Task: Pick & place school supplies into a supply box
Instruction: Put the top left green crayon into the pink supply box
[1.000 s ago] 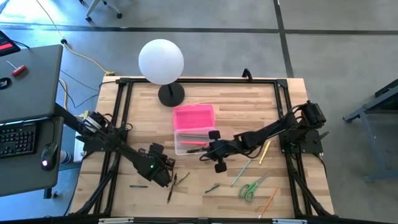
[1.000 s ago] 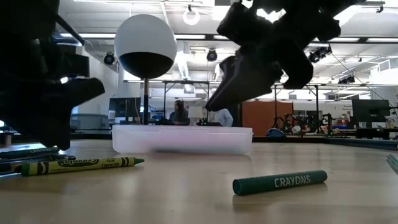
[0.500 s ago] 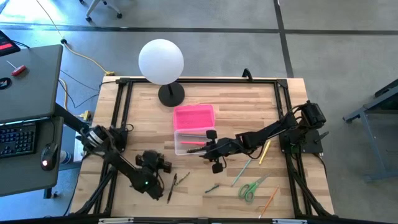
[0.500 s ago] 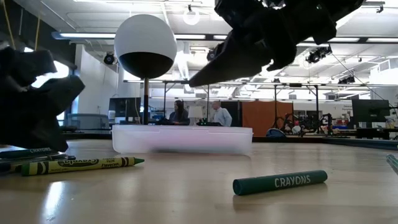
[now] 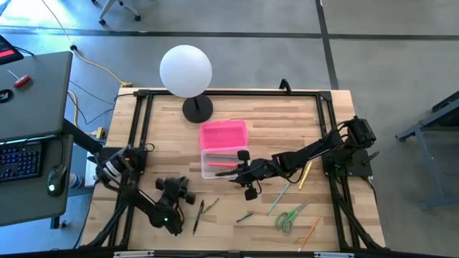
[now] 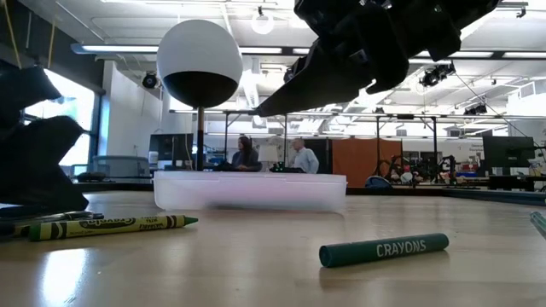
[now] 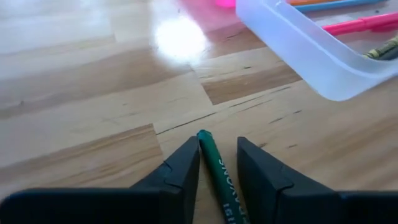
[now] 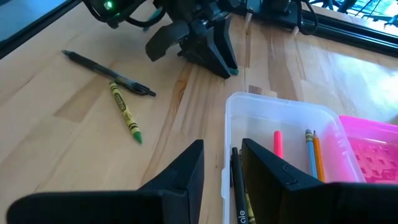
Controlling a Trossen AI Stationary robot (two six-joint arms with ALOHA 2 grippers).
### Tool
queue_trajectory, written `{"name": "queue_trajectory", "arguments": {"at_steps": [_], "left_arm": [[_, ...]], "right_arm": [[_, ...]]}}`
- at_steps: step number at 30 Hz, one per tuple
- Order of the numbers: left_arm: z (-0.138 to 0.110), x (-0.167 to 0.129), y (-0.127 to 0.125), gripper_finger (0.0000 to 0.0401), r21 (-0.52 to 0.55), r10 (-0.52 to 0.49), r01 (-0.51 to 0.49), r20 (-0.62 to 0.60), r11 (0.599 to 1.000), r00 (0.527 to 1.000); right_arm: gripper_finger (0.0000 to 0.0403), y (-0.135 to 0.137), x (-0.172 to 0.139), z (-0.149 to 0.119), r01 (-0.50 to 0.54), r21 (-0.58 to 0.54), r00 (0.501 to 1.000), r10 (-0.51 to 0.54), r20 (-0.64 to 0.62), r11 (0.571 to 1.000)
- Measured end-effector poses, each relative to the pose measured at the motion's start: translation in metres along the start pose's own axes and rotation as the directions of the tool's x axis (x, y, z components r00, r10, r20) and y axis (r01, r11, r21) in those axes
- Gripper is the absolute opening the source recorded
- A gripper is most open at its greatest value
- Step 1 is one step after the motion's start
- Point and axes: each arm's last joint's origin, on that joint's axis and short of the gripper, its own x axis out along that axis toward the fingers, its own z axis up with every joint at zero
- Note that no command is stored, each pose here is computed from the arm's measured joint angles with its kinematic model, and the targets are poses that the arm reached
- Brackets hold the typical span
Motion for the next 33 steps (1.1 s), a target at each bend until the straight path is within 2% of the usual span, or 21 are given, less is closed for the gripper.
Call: {"name": "queue_trajectory", "arguments": {"at_steps": [8,10,14,18,21,24,29,33], "left_arm": [[-0.004,-0.001,-0.001,0.0034,0.018,-0.067,0.066,0.055,0.998,0.996],[0.0,-0.006,-0.006,0.0031,0.005,-0.066,0.066,0.047,0.998,0.997],[0.019,-0.016,-0.021,0.0031,-0.038,0.001,0.0,0.007,0.999,1.0],[0.048,-0.024,-0.039,0.0034,-0.042,-0.045,0.046,0.031,0.998,0.999],[0.075,-0.03,-0.055,0.0034,-0.051,-0.132,0.139,0.125,0.989,0.983],[0.107,-0.035,-0.068,0.0031,0.007,-0.164,0.166,0.186,0.986,0.969],[0.156,-0.015,-0.089,0.0039,0.174,-0.068,0.065,0.012,0.983,0.998],[0.182,0.02,-0.115,0.0044,0.271,-0.138,0.16,-0.1,0.949,0.985]], "right_arm": [[0.0087,0.0,0.0,0.001,-0.009,0.027,1.0,0.009,0.009,1.0],[0.0087,0.001,0.0,0.002,-0.042,0.063,0.999,0.041,0.018,0.997],[0.0087,0.011,-0.001,0.003,-0.139,0.109,0.99,0.137,0.029,0.984],[0.0087,0.028,-0.004,0.004,-0.194,0.091,0.981,0.191,0.034,0.977],[0.0087,0.04,-0.007,0.005,-0.2,0.075,0.98,0.197,0.035,0.977],[0.0087,0.051,-0.01,0.006,-0.19,0.08,0.981,0.188,0.038,0.978],[0.0087,0.067,-0.014,0.008,-0.196,0.065,0.98,0.192,0.058,0.979],[0.0087,0.073,-0.016,0.01,-0.214,0.058,0.975,0.21,0.076,0.975]]}}
